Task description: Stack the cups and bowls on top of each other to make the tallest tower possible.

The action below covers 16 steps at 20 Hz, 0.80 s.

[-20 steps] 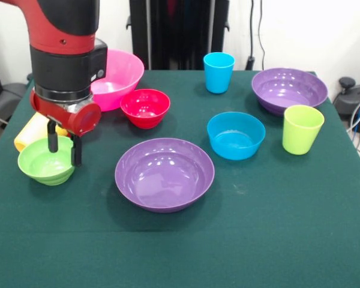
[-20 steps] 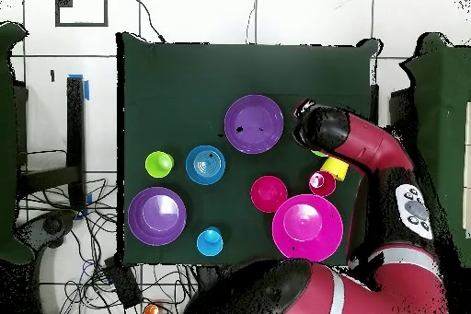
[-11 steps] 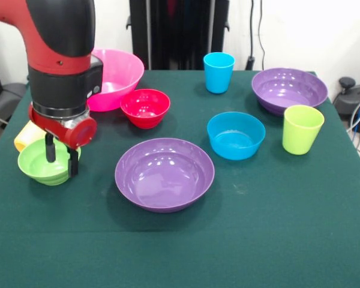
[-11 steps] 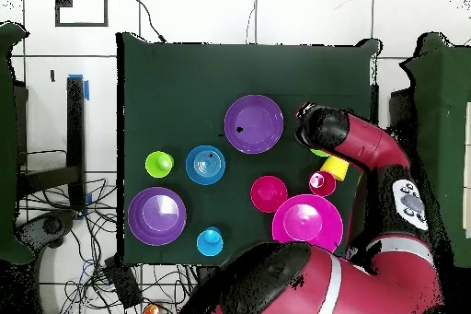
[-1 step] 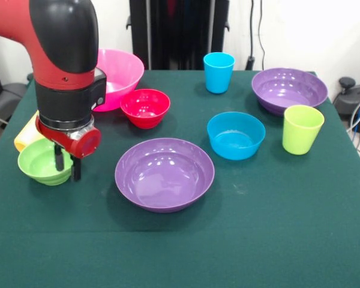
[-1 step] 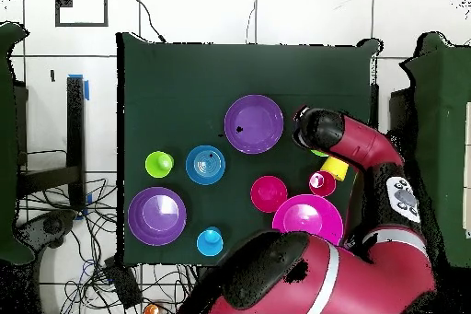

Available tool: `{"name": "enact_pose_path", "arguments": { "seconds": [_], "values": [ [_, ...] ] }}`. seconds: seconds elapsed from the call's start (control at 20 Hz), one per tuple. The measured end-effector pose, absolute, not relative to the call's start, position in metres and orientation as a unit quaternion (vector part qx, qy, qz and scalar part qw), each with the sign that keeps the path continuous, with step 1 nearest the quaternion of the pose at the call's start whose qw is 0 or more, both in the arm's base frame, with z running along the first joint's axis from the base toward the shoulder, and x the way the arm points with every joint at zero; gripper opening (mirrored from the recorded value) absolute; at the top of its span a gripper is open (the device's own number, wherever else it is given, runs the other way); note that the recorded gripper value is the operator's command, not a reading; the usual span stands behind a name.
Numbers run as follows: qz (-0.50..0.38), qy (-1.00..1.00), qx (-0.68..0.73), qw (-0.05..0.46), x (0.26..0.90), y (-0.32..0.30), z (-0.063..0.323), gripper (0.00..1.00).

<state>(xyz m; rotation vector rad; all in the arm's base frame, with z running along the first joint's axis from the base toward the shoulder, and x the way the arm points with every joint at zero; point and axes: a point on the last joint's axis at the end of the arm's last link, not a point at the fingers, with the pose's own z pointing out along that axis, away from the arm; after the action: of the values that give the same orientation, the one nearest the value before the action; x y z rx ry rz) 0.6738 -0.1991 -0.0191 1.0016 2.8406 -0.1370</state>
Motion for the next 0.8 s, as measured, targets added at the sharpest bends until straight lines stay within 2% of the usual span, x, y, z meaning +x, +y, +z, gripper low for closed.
{"name": "enact_pose_path", "arguments": {
  "seconds": [0.8],
  "values": [
    [-0.046, 0.94, 0.331, 0.063, 0.6734, -0.1996, -0.0204, 0.0]
  ]
}}
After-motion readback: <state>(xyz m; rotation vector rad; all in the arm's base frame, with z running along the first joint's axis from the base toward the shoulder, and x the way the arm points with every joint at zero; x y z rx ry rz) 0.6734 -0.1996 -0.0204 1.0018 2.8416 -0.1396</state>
